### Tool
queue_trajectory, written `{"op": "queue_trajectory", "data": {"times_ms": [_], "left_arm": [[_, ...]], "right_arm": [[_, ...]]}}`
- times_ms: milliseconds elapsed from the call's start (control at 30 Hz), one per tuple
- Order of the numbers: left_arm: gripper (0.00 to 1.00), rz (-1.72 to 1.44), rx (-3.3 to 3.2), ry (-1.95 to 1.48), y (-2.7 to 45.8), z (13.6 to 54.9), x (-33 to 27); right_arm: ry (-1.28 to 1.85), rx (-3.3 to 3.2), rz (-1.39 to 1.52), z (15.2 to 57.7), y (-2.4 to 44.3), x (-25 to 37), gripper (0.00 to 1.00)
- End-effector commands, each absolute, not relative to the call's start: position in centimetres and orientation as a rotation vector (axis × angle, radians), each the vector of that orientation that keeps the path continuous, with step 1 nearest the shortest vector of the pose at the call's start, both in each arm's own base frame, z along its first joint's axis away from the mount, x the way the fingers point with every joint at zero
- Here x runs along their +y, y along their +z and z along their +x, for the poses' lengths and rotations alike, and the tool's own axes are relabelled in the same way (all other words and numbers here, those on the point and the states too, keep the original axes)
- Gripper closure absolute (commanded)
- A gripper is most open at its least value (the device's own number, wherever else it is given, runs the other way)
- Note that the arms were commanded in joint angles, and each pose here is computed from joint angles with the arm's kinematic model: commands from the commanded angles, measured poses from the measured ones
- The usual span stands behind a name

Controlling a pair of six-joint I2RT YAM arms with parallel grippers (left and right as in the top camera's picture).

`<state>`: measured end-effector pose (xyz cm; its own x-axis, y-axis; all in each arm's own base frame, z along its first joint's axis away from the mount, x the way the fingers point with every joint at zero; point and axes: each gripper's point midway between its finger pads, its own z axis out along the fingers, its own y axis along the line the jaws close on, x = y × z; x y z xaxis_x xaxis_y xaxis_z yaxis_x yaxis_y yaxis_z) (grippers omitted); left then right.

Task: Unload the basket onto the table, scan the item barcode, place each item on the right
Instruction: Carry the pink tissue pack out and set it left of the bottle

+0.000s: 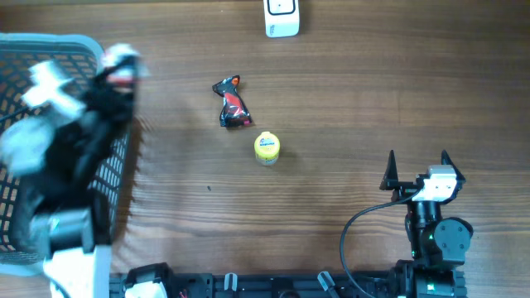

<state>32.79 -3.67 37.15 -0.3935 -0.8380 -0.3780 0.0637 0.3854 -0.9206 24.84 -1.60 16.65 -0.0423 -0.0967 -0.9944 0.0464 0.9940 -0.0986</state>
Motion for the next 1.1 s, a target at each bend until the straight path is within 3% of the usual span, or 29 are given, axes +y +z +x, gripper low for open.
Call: {"op": "queue_trajectory", "data": {"times_ms": [0, 167, 400, 567, 767, 833, 933, 1067], "left_arm": [[0.57, -0.672, 1.920, -0.905, 29.7, 36.2, -7.1], [0.57, -0.669, 2.168, -0.614, 20.3, 38.3, -11.3], [0.57, -0.699, 2.472, -0.229, 7.6, 37.4, -11.8], [0.55, -0.708, 2.573, -0.137, 3.6, 36.5, -11.5], [0.52, -0.698, 2.634, -0.128, 2.7, 35.4, -11.8], [0.39, -0.682, 2.642, -0.136, 2.7, 35.3, -12.3], [0.02, -0.662, 2.638, -0.147, 3.0, 35.2, -12.8], [0.00, -0.637, 2.594, -0.190, 5.3, 35.9, -13.2]], "right_arm": [[-0.096, 1.610, -0.035, 24.9, 16.6, -1.4, 0.00], [-0.095, 1.610, -0.035, 24.9, 16.6, -1.4, 0.00], [-0.095, 1.610, -0.035, 24.9, 16.6, -1.4, 0.00], [-0.096, 1.610, -0.035, 24.9, 16.6, -1.4, 0.00], [-0.096, 1.610, -0.035, 24.9, 16.6, -1.4, 0.00], [-0.096, 1.610, -0.035, 24.9, 16.6, -1.4, 0.00], [-0.096, 1.610, -0.035, 24.9, 16.6, -1.4, 0.00], [-0.096, 1.610, -0.035, 24.9, 16.6, -1.4, 0.00]]}}
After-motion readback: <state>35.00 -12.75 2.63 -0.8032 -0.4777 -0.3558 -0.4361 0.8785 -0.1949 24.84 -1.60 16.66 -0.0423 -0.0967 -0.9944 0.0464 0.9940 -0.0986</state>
